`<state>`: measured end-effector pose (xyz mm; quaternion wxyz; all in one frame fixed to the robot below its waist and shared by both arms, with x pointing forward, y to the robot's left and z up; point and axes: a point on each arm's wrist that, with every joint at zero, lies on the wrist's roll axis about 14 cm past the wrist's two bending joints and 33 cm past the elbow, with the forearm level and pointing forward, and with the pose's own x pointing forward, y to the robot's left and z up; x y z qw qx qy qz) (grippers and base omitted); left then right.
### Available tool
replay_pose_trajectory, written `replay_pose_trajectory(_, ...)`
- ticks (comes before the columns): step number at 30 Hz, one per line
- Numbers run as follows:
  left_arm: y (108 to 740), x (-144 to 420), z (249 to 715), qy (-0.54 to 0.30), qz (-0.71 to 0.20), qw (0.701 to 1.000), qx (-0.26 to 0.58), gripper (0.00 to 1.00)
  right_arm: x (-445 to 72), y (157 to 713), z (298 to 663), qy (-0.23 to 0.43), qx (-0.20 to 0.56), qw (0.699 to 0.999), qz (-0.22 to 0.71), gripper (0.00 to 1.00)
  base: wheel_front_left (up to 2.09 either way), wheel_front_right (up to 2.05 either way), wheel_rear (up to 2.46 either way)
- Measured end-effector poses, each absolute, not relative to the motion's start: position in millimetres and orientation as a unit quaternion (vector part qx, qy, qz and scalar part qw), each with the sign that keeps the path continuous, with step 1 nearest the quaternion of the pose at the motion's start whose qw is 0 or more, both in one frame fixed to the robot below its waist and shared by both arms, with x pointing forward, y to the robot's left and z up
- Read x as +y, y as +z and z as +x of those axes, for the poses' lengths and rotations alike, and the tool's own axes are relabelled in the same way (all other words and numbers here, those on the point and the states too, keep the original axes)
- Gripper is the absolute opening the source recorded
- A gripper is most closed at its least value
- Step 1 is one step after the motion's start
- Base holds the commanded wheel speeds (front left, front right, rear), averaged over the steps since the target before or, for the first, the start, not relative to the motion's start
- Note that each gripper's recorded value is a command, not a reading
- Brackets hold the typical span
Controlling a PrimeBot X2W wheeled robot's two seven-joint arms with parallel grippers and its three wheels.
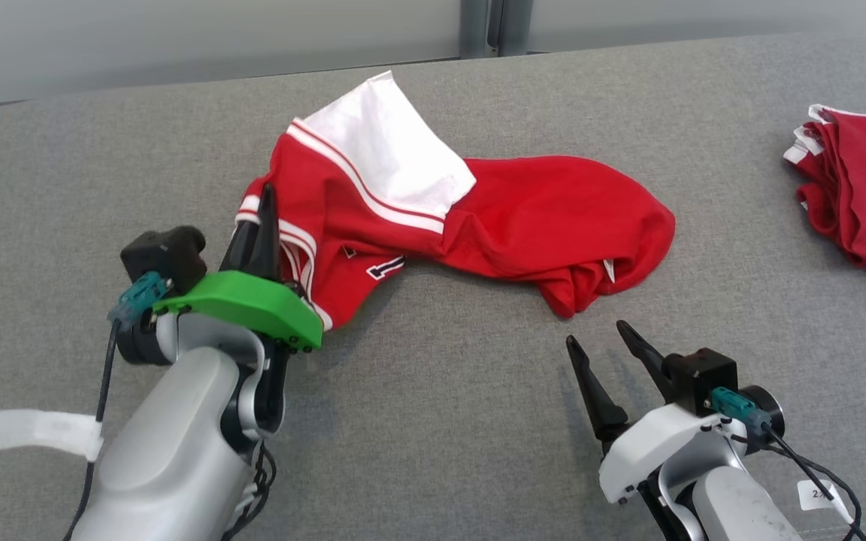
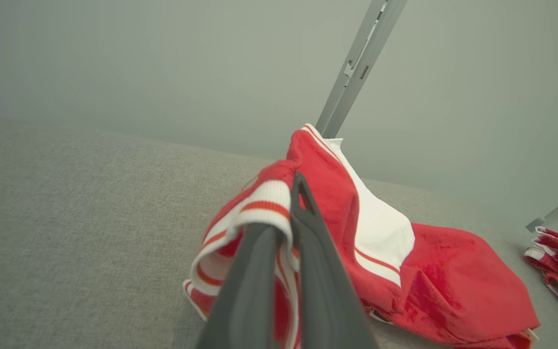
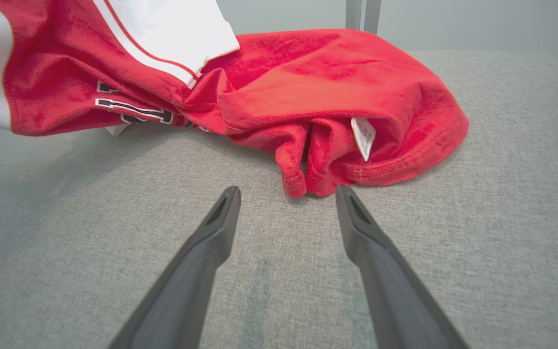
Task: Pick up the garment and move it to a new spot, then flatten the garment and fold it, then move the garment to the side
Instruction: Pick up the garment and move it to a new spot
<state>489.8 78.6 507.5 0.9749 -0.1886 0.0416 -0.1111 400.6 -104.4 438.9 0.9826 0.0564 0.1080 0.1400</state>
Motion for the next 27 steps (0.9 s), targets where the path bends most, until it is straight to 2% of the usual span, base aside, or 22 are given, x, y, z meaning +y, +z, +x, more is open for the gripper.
replay_pose_trajectory(10, 456, 129, 432, -0.022, -0.2, 0.974, 0.104, 0.0, -98, 452, 392, 0.149, 0.095, 0.983, 0.055, 1.0, 0.0, 0.0, 0.0)
replay_pose_trajectory(11, 451, 132, 428, -0.017, -0.197, 0.974, 0.11, 0.29, -99, 452, 391, 0.149, 0.096, 0.983, 0.055, 1.0, 0.0, 0.0, 0.0)
replay_pose_trajectory(12, 446, 133, 425, -0.013, -0.196, 0.974, 0.117, 0.92, -99, 453, 391, 0.149, 0.095, 0.983, 0.055, 1.0, 0.0, 0.0, 0.0)
replay_pose_trajectory(13, 446, 133, 425, -0.013, -0.196, 0.974, 0.117, 0.92, -99, 453, 391, 0.149, 0.095, 0.983, 0.055, 1.0, 0.0, 0.0, 0.0)
replay_pose_trajectory(14, 437, 138, 419, -0.001, -0.195, 0.972, 0.13, 1.0, -99, 454, 391, 0.148, 0.093, 0.983, 0.055, 1.0, 0.0, 0.0, 0.0)
replay_pose_trajectory(20, 417, 150, 408, 0.024, -0.185, 0.968, 0.168, 1.0, -101, 457, 391, 0.145, 0.09, 0.984, 0.055, 1.0, 0.0, 0.0, 0.0)
replay_pose_trajectory(27, 405, 198, 402, 0.085, -0.133, 0.967, 0.201, 1.0, -108, 455, 387, 0.135, 0.092, 0.985, 0.059, 1.0, 0.0, 0.0, 0.0)
